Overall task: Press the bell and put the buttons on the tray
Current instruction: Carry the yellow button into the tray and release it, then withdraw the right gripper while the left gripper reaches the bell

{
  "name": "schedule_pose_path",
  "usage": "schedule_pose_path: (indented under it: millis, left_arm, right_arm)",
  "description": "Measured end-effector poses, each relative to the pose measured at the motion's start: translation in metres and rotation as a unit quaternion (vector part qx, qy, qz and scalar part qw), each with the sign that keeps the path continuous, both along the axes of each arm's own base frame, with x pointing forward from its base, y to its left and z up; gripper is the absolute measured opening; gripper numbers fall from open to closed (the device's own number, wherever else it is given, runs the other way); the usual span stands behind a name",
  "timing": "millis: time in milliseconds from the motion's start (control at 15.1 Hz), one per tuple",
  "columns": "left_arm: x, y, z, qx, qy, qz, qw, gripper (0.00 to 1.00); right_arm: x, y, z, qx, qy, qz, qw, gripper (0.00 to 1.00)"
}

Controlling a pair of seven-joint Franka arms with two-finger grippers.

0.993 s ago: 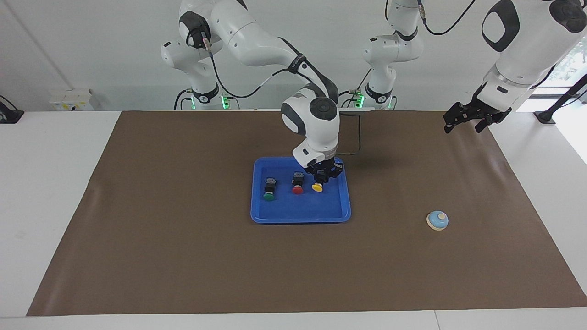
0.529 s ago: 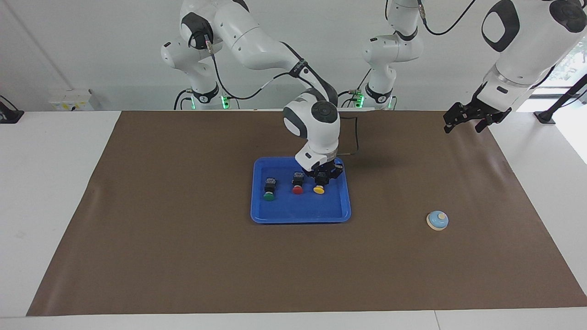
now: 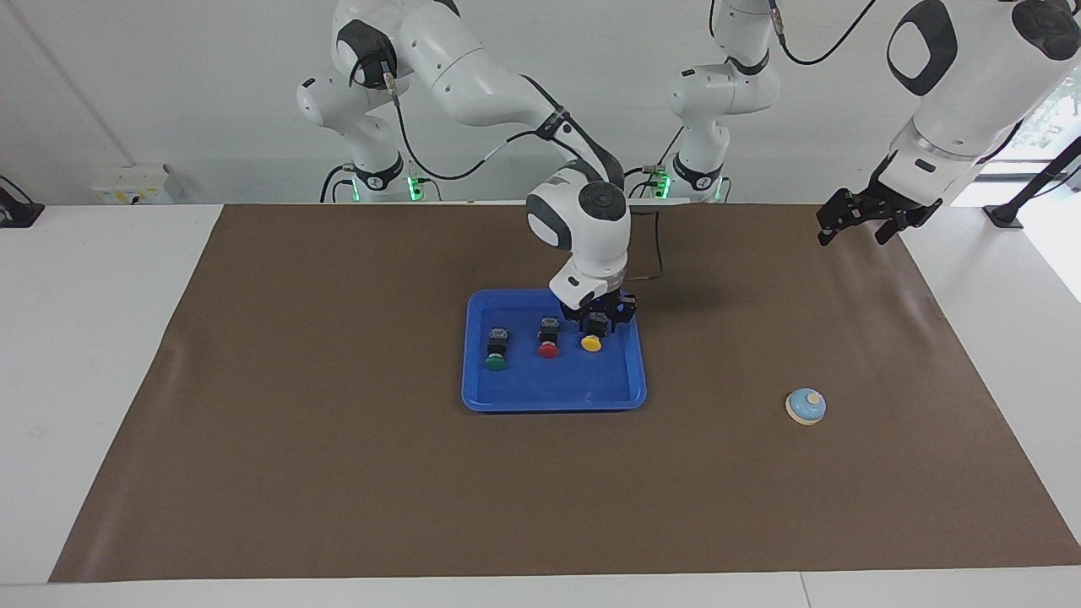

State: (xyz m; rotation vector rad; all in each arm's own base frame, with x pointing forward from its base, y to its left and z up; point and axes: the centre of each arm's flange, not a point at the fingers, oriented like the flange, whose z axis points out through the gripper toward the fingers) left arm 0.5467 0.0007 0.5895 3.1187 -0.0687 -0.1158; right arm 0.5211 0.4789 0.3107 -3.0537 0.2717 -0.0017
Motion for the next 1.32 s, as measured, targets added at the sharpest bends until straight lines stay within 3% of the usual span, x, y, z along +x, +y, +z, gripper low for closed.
schedule_pose_path:
  millis: [132, 199, 463, 794, 1059, 1324]
  left_arm:
    - [0.000, 0.000, 0.000, 0.000, 0.000, 0.000, 1.000, 1.00]
    - [0.000, 0.000, 0.000, 0.000, 0.000, 0.000, 1.000, 1.00]
    - [0.000, 0.000, 0.000, 0.000, 0.000, 0.000, 1.000, 1.00]
    - [0.000, 0.000, 0.000, 0.000, 0.000, 0.000, 1.000, 1.00]
    - [0.000, 0.000, 0.000, 0.000, 0.000, 0.000, 1.000, 1.00]
    - [0.000, 0.000, 0.000, 0.000, 0.000, 0.000, 1.000, 1.00]
  right_arm:
    - [0.014, -0.018, 0.024, -0.004, -0.002, -0.020, 1.000, 0.97]
    - [0.025, -0.035, 0.044, -0.005, -0.005, -0.034, 0.999, 1.00]
    - [0.072, -0.151, 0.137, -0.013, -0.009, -0.030, 0.999, 1.00]
    - [0.095, -0.314, 0.204, -0.028, 0.012, 0.053, 0.998, 1.00]
    - [0.090, -0.407, 0.232, -0.028, 0.029, 0.094, 0.995, 1.00]
    - [0.059, -0.460, 0.276, -0.027, 0.039, 0.095, 0.994, 1.00]
